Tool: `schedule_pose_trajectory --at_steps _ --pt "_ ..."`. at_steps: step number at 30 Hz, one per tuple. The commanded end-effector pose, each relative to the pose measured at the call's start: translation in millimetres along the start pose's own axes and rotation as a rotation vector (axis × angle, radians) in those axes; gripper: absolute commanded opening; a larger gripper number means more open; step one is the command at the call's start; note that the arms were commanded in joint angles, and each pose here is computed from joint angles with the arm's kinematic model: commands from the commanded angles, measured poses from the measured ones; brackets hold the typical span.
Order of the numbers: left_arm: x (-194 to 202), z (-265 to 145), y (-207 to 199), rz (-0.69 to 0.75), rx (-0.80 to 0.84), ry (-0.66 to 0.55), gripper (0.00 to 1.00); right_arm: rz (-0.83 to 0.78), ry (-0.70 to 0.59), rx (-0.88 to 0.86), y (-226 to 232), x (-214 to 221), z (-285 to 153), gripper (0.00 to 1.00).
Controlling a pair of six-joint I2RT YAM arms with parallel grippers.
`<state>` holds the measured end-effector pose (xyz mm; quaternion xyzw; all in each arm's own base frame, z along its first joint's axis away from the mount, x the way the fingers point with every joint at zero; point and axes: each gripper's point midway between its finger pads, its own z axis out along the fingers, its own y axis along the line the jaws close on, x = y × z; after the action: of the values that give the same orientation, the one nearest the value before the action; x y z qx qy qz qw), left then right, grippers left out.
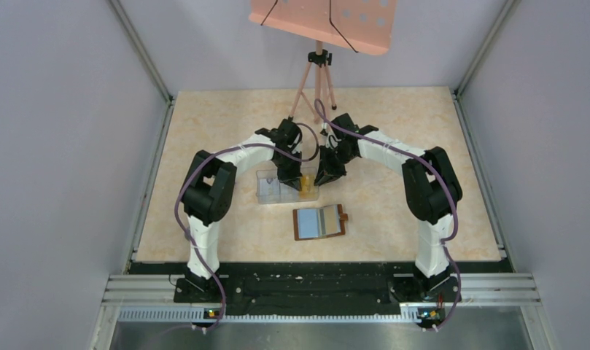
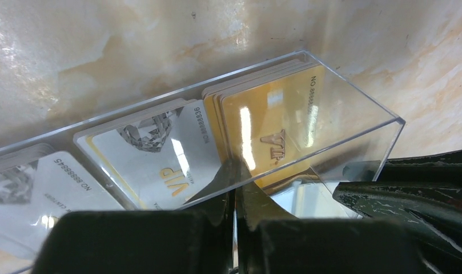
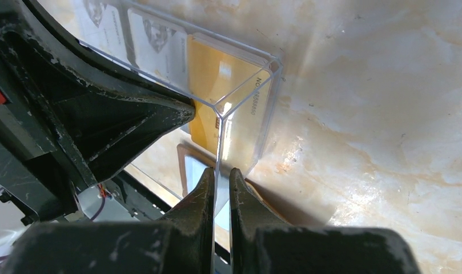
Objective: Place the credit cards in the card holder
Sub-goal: Pick up the credit card from the storage box.
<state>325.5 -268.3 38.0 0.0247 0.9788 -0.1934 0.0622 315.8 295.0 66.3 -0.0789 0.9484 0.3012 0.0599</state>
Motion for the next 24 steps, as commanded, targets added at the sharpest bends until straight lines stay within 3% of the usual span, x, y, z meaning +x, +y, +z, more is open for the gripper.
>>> schedule_pose_trajectory --at_steps 1,7,8,9,11,17,24 --pt "-19 -10 -39 0.064 0.125 -0.062 0.00 -0.028 0.015 -0.045 13 7 -4 0.00" --pt "-26 -31 -50 0.101 0.112 -0.112 0.00 -0.029 0.014 -0.046 13 7 -4 0.00" --pt "-27 -33 -50 0.105 0.100 -0.117 0.00 -0.088 -0.080 -0.094 25 -17 -2 0.00" --pt "-29 -36 -50 0.112 0.088 -0.127 0.00 -0.036 0.004 -0.053 15 4 -4 0.00" --pt "-30 -39 -48 0.119 0.061 -0.132 0.00 -0.030 0.014 -0.048 14 7 -4 0.00" --pt "-26 -32 -42 0.133 0.016 -0.108 0.20 -0.029 0.018 -0.048 13 8 -4 0.00" --pt "-18 -19 -39 0.167 -0.030 -0.042 0.25 -0.031 0.020 -0.048 13 9 -4 0.00"
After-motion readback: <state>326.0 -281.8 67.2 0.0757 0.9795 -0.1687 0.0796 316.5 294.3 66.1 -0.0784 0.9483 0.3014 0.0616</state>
